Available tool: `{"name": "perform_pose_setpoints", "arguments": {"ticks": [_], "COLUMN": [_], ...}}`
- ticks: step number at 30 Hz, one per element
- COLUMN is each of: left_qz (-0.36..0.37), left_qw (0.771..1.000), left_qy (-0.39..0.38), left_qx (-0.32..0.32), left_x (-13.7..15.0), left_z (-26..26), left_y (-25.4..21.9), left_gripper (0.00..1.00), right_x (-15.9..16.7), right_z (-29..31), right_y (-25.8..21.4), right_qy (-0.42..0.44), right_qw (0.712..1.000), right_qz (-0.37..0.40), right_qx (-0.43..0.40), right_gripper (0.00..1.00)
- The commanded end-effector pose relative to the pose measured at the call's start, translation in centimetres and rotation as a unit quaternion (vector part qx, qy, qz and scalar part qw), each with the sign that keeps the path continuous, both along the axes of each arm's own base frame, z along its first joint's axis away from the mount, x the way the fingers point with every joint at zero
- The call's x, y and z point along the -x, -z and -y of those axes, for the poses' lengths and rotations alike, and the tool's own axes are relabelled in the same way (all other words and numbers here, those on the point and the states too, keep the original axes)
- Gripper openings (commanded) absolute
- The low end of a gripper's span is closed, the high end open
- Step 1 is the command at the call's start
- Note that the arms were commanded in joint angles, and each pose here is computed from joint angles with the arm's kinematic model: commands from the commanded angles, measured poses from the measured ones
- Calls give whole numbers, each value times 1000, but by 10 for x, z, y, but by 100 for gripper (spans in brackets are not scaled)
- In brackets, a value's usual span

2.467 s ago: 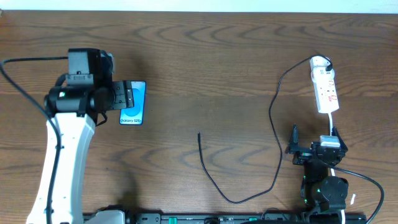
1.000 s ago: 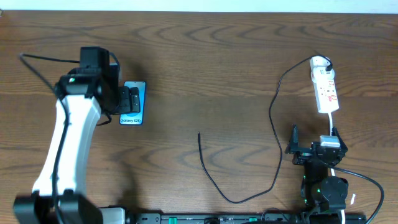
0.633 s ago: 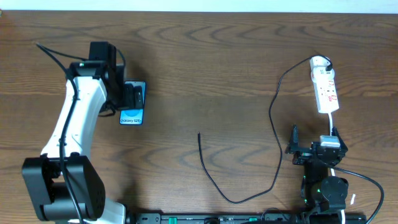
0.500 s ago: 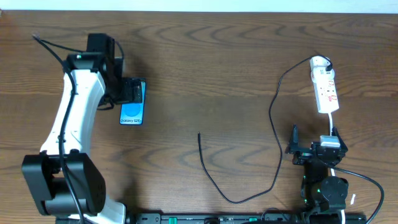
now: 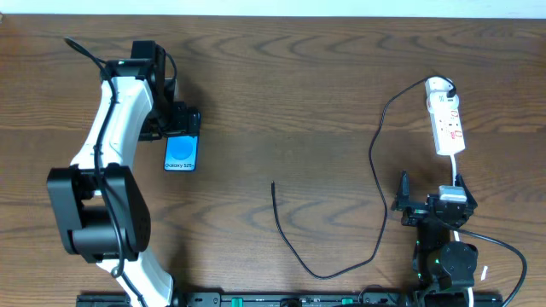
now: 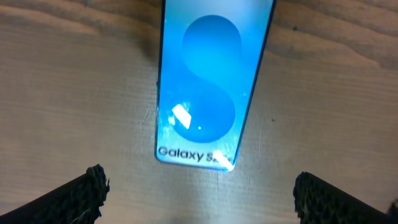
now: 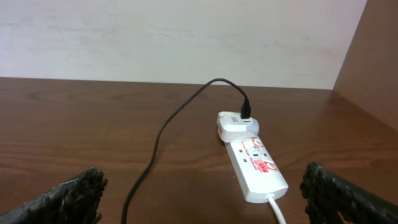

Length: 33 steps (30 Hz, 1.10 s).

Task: Plug charger to phone and switch on socket
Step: 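Raise the left arm and move the left gripper over the phone, then lower the open left gripper down onto the phone's top edge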

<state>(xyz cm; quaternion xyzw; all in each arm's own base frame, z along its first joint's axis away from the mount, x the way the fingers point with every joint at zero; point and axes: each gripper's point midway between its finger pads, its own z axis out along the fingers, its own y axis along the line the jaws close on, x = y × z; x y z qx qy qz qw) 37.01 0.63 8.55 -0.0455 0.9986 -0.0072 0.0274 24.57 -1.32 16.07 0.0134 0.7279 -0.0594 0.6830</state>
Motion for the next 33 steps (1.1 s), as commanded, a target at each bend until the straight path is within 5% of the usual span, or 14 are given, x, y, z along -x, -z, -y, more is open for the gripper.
{"name": "perform_pose_setpoints", "arguments": {"ticks": [1,33], "left_qz": [6,15], "left_qw": [1000,1000], "left_qy": [8,5], "left_qx": [-5,-1], "left_x": [-7,-14], "left_z": [0,1], "left_y": [3,20], "left_gripper": [97,97], "right_x": [0,0], "right_z": [-1,-1], "right_y": [0,0], "right_qy": [-1,-1], "right_qw": [1000,1000], "right_qz": [1,1], "right_qx": [-6,-6], "right_gripper": [99,99]}}
